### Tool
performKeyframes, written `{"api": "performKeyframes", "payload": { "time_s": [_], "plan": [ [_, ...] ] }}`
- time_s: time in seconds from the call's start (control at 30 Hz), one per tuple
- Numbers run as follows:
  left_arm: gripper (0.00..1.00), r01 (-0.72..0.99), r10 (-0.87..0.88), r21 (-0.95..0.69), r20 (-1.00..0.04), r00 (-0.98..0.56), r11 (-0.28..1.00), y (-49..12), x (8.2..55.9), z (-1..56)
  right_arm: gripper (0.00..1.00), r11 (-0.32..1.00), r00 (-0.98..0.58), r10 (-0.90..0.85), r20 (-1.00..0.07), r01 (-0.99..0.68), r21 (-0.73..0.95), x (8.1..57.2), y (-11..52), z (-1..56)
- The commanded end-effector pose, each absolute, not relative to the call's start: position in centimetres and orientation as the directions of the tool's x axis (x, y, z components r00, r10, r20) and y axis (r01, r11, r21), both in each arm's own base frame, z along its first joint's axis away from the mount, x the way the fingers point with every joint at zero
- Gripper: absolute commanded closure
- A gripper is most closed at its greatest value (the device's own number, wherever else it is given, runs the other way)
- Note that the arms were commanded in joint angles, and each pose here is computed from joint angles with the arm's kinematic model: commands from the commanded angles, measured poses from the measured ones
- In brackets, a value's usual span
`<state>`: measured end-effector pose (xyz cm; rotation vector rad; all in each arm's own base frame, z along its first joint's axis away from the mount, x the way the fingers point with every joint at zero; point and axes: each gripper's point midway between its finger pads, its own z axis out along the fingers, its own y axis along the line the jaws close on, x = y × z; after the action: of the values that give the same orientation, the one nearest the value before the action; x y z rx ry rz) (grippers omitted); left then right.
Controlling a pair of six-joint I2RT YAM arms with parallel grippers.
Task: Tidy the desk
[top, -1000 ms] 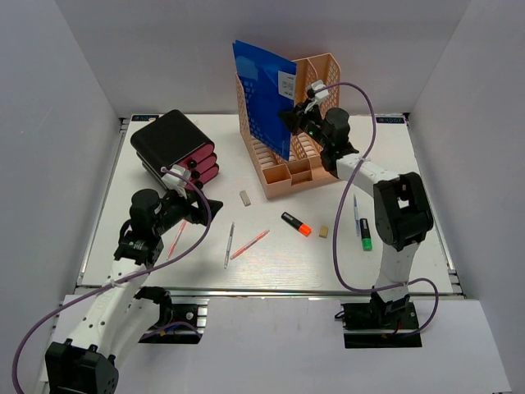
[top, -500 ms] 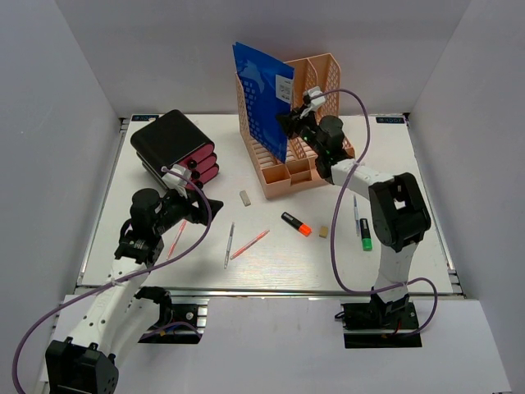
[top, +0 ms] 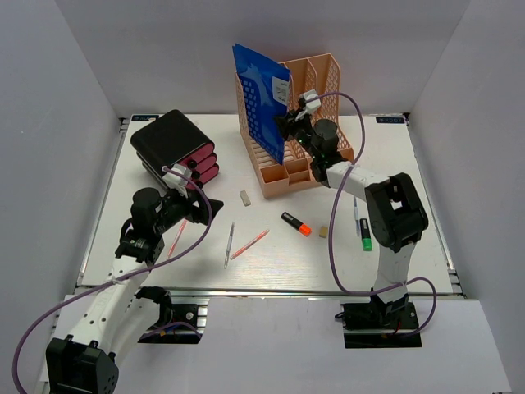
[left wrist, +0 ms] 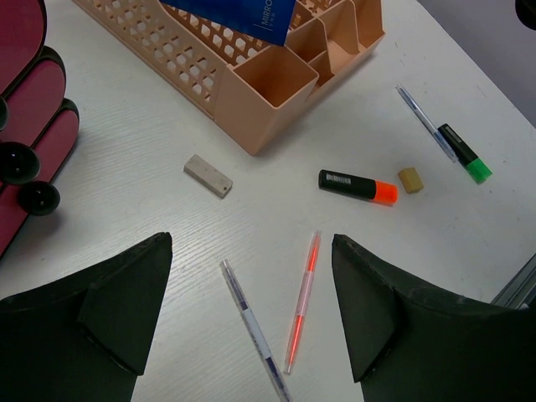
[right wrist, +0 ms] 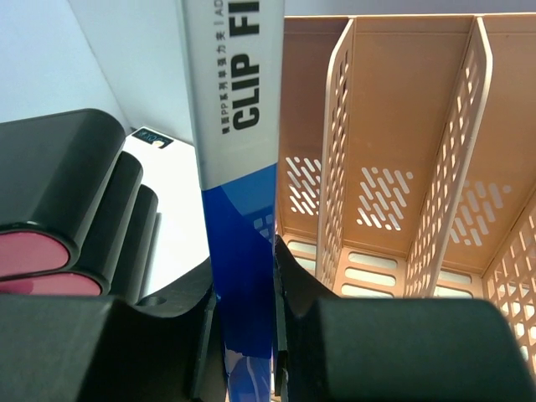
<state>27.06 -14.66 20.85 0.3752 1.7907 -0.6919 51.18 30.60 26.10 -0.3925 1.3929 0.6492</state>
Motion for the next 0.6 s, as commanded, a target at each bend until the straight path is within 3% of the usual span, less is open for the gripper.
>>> {"api": "performKeyframes", "payload": {
  "time_s": [0.0, 0.57],
  "plan": [
    [0.14, 0.582, -0.085, -0.269, -0.942, -0.324, 0.767, -14.8, 26.9, 20.7, 1.00, 0.771, 0.289, 0.340, -0.895, -0.630, 0.090, 50.7, 30.6, 35.6],
    [0.14, 0.585, -0.084, -0.274, -0.940, -0.330, 0.764, -14.9, 26.9, 20.6, 1.00, 0.777, 0.309, 0.331, -0.891, -0.625, 0.072, 50.9, 31.2, 34.9]
  ]
}}
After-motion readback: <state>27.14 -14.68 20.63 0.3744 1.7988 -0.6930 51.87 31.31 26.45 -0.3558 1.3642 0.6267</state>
